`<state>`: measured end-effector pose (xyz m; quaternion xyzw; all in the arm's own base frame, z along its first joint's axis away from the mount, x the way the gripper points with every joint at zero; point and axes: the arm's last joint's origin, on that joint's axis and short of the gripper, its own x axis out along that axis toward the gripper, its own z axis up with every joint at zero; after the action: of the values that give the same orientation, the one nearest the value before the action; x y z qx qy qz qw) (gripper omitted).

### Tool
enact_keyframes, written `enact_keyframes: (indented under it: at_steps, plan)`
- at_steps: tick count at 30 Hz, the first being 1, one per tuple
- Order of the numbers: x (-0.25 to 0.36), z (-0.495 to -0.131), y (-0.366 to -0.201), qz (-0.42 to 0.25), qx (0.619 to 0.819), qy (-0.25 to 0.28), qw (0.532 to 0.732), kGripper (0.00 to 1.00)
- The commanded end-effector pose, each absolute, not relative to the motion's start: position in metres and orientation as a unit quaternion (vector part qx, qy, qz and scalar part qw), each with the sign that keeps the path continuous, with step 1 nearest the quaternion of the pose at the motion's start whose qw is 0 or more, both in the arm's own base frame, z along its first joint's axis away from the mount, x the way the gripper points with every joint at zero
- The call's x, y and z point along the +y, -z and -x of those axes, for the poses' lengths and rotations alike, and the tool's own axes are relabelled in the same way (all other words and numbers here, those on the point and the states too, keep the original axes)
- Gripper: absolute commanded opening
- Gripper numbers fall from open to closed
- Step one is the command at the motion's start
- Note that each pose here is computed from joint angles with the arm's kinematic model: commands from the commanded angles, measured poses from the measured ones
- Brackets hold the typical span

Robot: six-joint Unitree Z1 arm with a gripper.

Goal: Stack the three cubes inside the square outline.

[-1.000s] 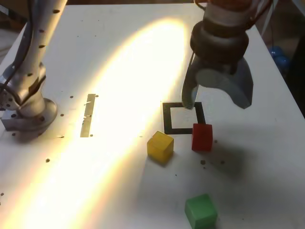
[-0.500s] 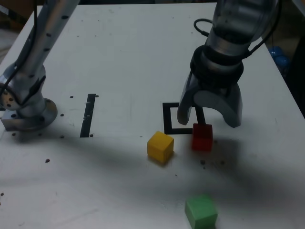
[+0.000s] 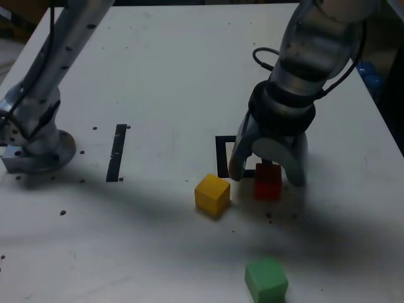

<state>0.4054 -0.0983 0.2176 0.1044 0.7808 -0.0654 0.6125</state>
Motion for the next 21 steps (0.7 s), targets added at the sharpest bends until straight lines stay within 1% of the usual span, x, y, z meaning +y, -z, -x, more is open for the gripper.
enact_keyframes:
  at_steps: [1, 3, 5, 10, 14, 17, 21]
  plan:
    - [-0.0984, -0.4069, -0.2131, -0.101, 0.780, 0.068, 0.614, 0.85]
    - [-0.0989, -0.4080, -0.2117, -0.100, 0.776, 0.070, 0.619, 0.82]
    - [-0.0998, -0.4093, -0.2108, -0.099, 0.770, 0.072, 0.626, 0.77]
    - [-0.1029, -0.4126, -0.2078, -0.099, 0.755, 0.074, 0.644, 0.57]
    - [-0.1031, -0.4124, -0.2058, -0.096, 0.753, 0.070, 0.647, 0.43]
    - [-0.1027, -0.4113, -0.2074, -0.093, 0.754, 0.065, 0.646, 0.37]
    - [-0.1024, -0.4101, -0.2111, -0.092, 0.756, 0.063, 0.645, 0.34]
